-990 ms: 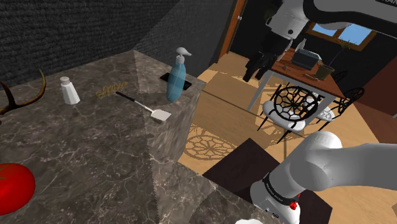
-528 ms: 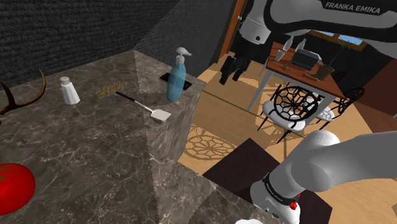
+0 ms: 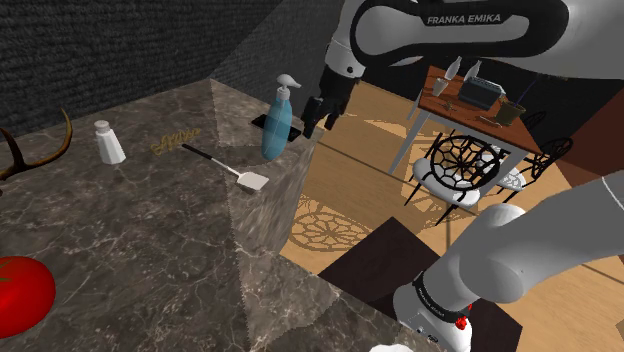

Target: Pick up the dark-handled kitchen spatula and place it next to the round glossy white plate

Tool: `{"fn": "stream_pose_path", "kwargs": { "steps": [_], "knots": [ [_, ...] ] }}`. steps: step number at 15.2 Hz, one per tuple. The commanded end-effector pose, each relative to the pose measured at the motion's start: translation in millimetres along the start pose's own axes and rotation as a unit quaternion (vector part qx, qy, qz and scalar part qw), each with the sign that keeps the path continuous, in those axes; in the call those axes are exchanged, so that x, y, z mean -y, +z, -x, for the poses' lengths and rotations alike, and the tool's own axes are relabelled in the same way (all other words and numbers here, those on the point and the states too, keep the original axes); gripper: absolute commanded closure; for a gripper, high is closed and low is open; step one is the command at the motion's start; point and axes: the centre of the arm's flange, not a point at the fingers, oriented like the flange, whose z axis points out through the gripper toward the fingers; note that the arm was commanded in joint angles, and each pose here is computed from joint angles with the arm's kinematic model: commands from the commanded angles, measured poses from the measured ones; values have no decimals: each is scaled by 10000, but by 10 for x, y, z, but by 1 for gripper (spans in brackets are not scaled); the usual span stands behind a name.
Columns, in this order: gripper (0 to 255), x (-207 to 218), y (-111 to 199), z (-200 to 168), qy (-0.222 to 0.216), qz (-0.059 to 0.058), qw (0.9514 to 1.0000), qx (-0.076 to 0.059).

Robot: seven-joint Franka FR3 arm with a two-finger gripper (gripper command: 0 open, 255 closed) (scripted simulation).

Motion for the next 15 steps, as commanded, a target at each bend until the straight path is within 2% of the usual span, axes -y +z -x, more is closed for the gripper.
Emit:
{"fn": "stream_pose_path", "kwargs": {
  "steps": [1,15],
  "knots": [
    [0,102,163,-211,-119,22,9999,0],
    [0,1015,1172,-1499,-926,186,9955,27]
  ]
}}
